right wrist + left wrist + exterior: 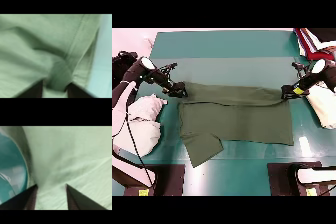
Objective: Fold the shirts.
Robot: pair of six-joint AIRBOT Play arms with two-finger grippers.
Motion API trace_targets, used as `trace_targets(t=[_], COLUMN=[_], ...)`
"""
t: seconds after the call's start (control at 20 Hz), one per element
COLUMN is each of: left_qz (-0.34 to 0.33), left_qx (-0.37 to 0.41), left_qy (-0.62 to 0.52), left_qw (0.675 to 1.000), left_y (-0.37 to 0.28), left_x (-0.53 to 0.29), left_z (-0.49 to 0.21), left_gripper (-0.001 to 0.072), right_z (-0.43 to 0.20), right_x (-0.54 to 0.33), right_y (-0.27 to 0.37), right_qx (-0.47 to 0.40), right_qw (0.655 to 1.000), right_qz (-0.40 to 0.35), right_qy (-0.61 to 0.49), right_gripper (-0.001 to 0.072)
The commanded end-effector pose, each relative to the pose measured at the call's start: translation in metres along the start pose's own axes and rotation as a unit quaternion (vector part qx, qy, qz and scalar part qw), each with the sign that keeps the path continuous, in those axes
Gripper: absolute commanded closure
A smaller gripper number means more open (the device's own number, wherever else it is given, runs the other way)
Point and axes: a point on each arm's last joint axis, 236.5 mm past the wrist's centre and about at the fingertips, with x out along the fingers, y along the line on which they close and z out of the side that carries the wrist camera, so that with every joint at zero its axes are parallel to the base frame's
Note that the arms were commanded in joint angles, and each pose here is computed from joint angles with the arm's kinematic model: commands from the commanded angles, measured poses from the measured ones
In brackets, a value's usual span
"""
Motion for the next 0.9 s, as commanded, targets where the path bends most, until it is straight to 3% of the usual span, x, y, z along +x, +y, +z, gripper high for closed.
trace_targets(t=[0.0,0.2,0.25,0.35,0.4,0.6,0.85], left_qz=[0.002,0.107,0.108,0.095,0.084,0.019,-0.036], left_qx=[-0.015,0.004,-0.003,-0.030,-0.044,-0.093,-0.088], left_qy=[0.018,-0.026,-0.030,-0.014,0.002,0.049,0.050], left_qw=[1.000,0.994,0.994,0.995,0.995,0.994,0.994], left_y=[-0.001,0.018,0.015,0.010,0.007,-0.014,-0.048], left_x=[-0.009,-0.066,-0.068,-0.056,-0.046,-0.008,0.039], left_z=[-0.014,-0.049,-0.069,-0.121,-0.150,-0.239,-0.270], left_gripper=[0.0285,0.0283,0.0282,0.0177,0.0164,0.0165,0.0165], right_z=[-0.008,-0.022,-0.032,-0.048,-0.054,-0.064,-0.063], right_x=[-0.009,-0.069,-0.079,-0.089,-0.092,-0.103,-0.111], right_y=[0.004,-0.011,-0.013,-0.017,-0.019,-0.016,-0.002], right_qx=[0.015,0.019,0.017,0.025,0.028,0.026,0.024], right_qw=[1.000,0.997,0.996,0.995,0.994,0.991,0.989], right_qz=[0.015,0.010,0.007,0.004,0.003,0.001,0.024], right_qy=[-0.002,-0.072,-0.087,-0.102,-0.109,-0.132,-0.145], right_gripper=[0.0343,0.0319,0.0210,0.0174,0.0174,0.0179,0.0181])
